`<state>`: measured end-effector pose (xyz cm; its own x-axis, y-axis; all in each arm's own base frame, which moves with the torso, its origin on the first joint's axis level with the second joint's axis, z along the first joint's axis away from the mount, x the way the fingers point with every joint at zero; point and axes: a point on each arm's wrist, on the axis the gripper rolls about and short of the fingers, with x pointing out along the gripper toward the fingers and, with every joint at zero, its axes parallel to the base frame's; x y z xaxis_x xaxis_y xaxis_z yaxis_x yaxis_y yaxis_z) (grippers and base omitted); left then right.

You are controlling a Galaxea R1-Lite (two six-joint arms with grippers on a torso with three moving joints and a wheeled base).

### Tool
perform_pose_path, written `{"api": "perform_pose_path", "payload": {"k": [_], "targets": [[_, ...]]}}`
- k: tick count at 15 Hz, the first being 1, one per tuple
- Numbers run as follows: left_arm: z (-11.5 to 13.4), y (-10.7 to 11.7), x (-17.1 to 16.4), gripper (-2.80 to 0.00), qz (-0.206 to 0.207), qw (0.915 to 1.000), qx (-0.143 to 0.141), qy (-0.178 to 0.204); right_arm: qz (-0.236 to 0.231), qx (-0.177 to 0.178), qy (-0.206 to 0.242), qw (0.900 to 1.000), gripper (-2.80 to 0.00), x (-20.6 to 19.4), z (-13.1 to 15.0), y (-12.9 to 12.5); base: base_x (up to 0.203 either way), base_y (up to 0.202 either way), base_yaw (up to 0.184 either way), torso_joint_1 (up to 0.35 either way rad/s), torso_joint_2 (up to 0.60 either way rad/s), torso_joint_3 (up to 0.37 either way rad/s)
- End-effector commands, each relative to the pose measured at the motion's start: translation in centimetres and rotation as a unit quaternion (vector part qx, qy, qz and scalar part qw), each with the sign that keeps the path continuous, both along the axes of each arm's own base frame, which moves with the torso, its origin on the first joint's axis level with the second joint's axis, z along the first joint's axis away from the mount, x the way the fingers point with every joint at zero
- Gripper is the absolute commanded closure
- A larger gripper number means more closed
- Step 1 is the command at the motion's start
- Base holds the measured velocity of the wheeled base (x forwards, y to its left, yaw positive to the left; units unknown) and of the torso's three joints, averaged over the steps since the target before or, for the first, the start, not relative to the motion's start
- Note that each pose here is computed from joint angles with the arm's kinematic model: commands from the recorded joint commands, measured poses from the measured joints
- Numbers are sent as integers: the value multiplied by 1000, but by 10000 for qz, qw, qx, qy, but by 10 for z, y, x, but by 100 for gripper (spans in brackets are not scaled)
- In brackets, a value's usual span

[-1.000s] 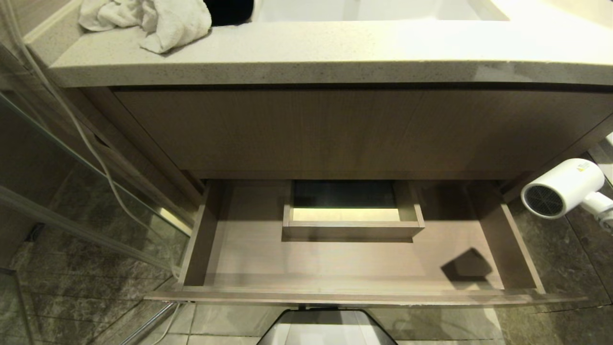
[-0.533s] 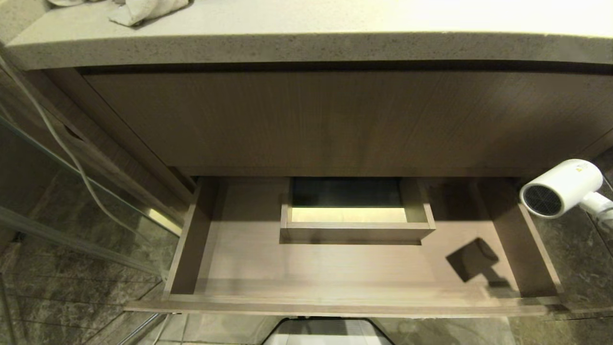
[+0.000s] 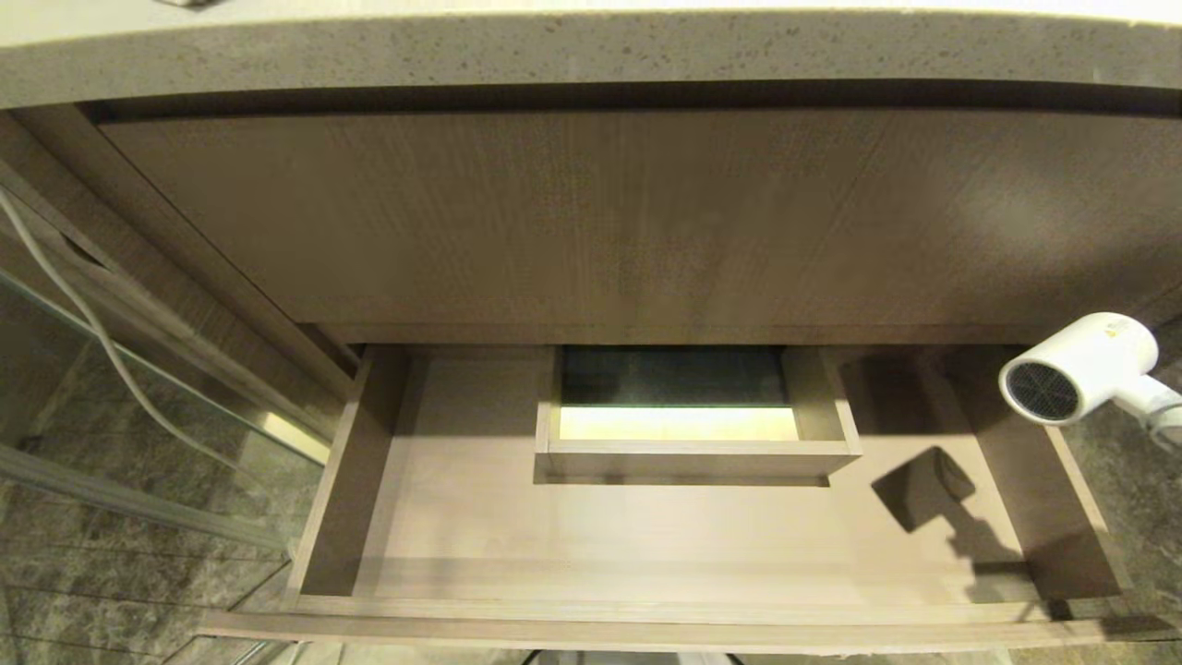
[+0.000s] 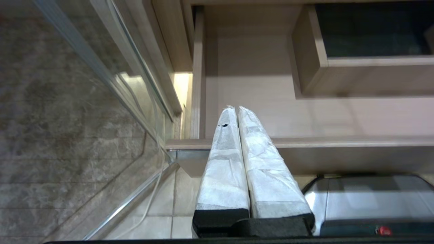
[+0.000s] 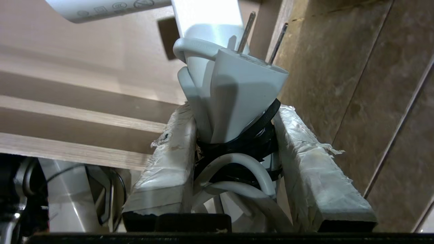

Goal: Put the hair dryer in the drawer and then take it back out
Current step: Put it into the drawer

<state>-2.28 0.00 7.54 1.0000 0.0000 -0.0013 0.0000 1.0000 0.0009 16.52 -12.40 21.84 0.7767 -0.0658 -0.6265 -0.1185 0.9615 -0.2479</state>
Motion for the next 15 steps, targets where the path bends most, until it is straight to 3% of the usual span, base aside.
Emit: {"api": "perform_pose_path", "payload": {"k": [1,15], "targets": [[0,0,0,0,0,10000,-4,1,22,9,15,10000,0,-1,-1,0,0,0,0,88,59,168],[0,0,0,0,0,10000,3,1,29,149,199,9997,0,-2,-11,2,0,0,0,21,11,30]]}}
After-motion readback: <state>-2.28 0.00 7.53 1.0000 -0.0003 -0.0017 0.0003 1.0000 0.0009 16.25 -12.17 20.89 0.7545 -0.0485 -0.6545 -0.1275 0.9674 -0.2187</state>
